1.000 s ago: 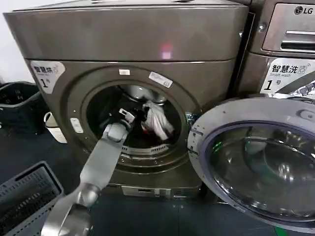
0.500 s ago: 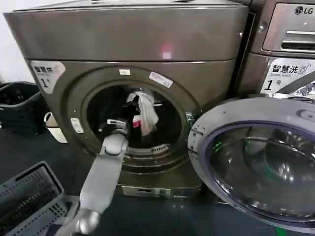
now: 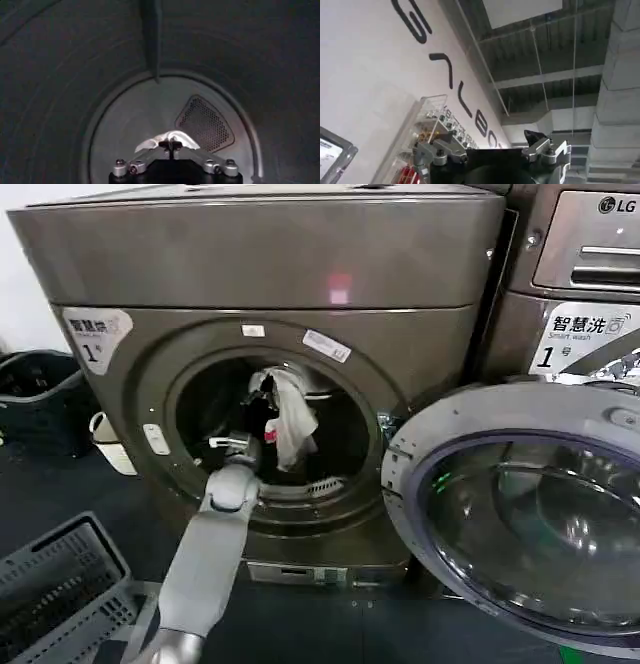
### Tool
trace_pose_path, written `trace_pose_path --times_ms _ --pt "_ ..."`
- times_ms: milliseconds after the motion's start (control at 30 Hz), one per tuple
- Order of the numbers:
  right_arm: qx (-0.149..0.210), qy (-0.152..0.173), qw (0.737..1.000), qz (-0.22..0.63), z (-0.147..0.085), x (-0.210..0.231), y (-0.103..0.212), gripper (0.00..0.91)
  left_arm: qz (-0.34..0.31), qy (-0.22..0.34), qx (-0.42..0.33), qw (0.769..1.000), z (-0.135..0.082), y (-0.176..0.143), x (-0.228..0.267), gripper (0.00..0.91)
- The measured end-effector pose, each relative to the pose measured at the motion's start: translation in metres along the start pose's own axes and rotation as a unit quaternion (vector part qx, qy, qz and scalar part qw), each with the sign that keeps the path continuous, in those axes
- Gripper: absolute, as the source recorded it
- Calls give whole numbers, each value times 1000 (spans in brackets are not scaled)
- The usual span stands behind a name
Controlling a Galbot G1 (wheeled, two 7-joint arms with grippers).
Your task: Grasp the clothes from the dryer.
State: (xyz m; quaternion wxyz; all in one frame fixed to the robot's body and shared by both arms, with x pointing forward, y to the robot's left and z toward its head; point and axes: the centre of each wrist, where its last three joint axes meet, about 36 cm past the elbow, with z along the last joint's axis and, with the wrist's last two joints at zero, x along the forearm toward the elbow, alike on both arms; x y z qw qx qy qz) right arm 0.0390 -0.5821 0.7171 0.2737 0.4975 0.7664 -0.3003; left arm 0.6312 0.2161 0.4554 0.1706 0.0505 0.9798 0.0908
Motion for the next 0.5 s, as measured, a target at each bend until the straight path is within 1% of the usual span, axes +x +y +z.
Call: trace_pose_path --times_ms 300,500 --pt "7 5 1000 4 -5 -1 -5 907 -6 16 1 1000 6 -2 2 0" --pt "11 6 1000 6 -7 -2 -8 907 -7 30 -1 1000 4 -3 0 0"
